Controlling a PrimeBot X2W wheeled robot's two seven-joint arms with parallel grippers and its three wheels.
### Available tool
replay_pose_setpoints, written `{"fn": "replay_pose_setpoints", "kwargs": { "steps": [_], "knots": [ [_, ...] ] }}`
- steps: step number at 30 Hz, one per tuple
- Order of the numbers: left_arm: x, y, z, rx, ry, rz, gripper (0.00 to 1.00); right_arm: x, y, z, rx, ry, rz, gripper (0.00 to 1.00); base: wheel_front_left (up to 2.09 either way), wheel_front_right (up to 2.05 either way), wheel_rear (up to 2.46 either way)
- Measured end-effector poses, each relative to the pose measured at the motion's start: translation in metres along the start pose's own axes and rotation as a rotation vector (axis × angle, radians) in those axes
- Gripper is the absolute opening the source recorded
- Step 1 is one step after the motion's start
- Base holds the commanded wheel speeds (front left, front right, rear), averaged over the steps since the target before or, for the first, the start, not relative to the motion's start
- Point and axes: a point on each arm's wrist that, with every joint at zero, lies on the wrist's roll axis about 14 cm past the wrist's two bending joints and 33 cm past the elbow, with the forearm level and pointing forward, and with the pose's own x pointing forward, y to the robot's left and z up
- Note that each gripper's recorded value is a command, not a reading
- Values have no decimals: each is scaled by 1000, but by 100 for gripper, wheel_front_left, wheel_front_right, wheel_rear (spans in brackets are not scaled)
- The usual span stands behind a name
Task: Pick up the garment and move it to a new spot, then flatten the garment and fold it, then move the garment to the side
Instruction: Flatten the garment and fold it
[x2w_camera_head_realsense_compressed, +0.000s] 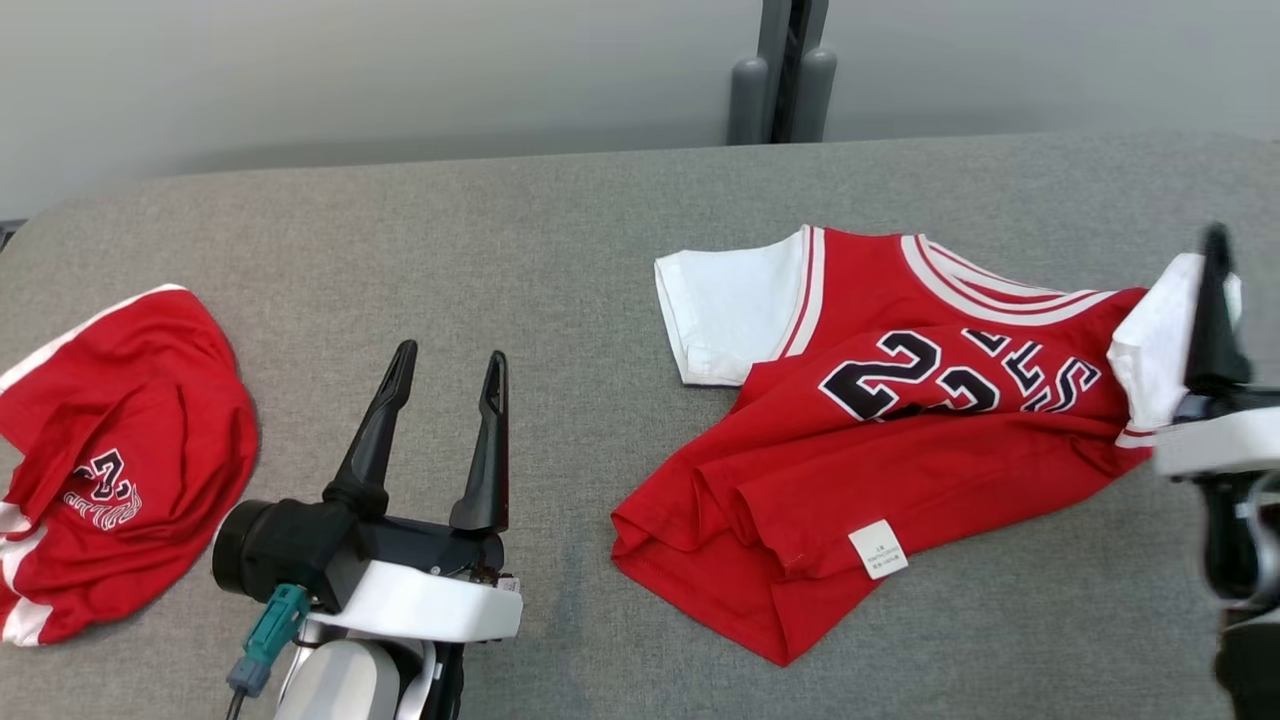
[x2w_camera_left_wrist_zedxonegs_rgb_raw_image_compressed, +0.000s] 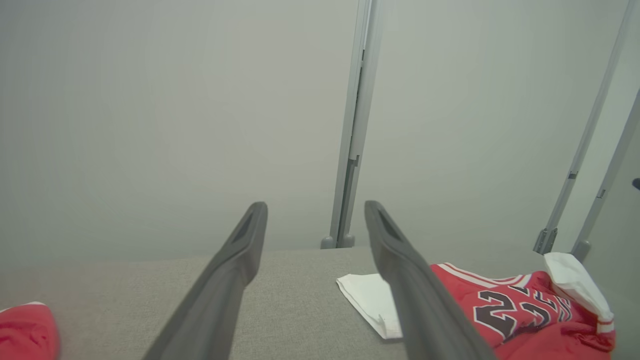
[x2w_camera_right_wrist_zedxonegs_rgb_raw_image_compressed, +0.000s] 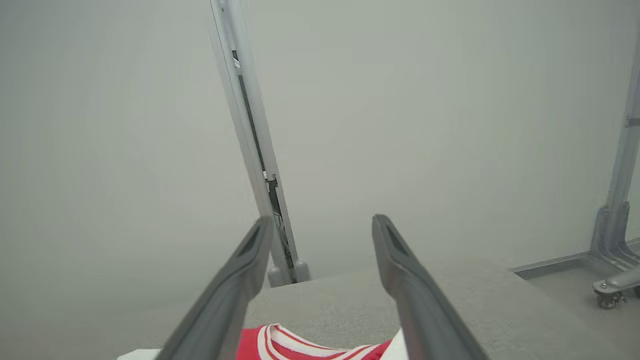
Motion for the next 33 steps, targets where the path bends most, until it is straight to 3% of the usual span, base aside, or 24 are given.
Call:
{"fn": "replay_pose_setpoints", "kwargs": {
  "steps": [4, 9, 23, 33],
  "knots": [
    [-4, -2, 4, -5, -6, -2, 100, -20, 72, 24, 7, -76, 228, 100, 0, 0, 0],
    [-10, -6, 7, -8, -10, -8, 100, -51, 108, 30, -49, -88, 361, 100, 0, 0, 0],
    [-29, -15, -28, -25, 109, -28, 100, -76, 114, 21, -25, -58, 351, 100, 0, 0, 0],
    [-65, -64, -112, -19, 391, -258, 100, -72, 98, 17, -38, -48, 301, 100, 0, 0, 0]
  ]
}}
